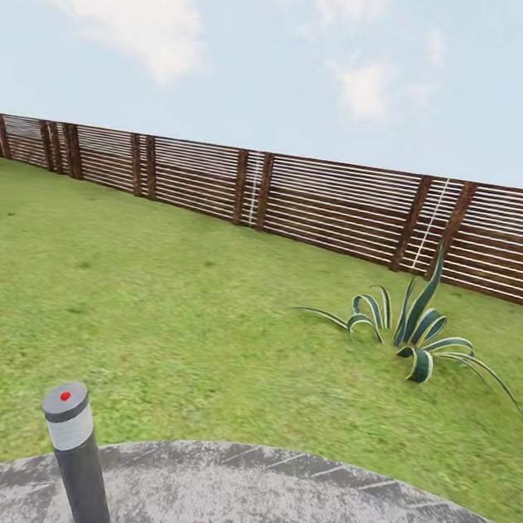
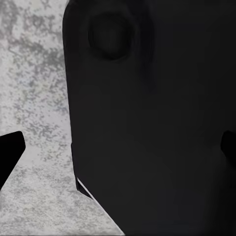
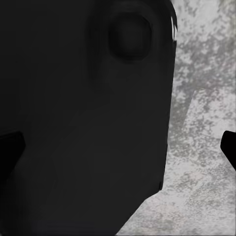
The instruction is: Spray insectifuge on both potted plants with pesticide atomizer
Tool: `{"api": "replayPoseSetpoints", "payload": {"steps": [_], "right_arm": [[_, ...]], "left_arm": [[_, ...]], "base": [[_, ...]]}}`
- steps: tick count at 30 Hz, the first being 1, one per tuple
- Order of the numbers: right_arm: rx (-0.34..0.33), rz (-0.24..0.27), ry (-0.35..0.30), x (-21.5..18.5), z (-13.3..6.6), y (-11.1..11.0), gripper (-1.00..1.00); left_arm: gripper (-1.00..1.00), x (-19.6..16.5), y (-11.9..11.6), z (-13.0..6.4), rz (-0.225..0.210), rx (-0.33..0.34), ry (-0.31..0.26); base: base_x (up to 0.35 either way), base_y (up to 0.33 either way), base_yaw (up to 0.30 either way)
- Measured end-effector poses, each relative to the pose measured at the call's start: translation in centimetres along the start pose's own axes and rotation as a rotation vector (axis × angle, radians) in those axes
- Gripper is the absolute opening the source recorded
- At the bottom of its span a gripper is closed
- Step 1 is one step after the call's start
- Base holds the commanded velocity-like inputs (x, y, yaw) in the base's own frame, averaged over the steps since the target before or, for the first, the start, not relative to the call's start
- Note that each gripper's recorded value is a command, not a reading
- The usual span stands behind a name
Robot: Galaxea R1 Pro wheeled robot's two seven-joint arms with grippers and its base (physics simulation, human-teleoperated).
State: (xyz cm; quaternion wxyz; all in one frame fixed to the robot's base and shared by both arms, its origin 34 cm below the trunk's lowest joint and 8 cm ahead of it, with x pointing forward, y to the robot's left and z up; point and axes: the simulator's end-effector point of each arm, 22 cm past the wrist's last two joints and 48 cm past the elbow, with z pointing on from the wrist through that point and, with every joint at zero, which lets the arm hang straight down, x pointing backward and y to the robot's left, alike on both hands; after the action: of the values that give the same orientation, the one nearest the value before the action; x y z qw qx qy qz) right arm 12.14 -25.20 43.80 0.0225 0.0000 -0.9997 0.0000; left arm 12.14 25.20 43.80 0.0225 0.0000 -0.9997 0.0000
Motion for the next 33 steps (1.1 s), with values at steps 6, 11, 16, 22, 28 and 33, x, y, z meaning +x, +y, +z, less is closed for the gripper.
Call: {"api": "replayPoseSetpoints", "payload": {"steps": [6,11,16,22,28,33], "right_arm": [[-0.029,-0.006,-0.019,-1.1,0.0,2.0,1.0],[-0.058,-0.002,-0.053,-2.8,-0.2,4.3,1.0],[-0.069,0.004,-0.064,-3.3,-0.3,5.2,1.0],[-0.067,0.004,-0.071,-3.6,-0.3,5.0,1.0],[-0.065,-0.002,-0.092,-4.0,-0.3,4.9,1.0],[-0.051,-0.001,-0.195,-6.7,-0.6,3.8,1.0]], "left_arm": [[1.0,0.7,-0.9,0.0,-0.003,0.016,0.015],[1.0,0.8,-0.8,0.0,-0.006,0.015,0.018],[1.0,0.7,-0.8,0.0,-0.008,0.015,0.016],[1.0,0.5,-0.6,0.0,0.0,0.012,0.009],[1.0,-0.8,-0.3,0.0,0.0,0.009,-0.018],[1.0,-1.3,0.3,0.0,0.003,0.001,-0.025]], "base": [[0.0,0.0,0.0],[0.0,0.0,0.0],[0.0,0.0,0.0],[0.0,0.0,0.081],[0.0,0.0,0.241],[0.0,0.0,0.272]]}}
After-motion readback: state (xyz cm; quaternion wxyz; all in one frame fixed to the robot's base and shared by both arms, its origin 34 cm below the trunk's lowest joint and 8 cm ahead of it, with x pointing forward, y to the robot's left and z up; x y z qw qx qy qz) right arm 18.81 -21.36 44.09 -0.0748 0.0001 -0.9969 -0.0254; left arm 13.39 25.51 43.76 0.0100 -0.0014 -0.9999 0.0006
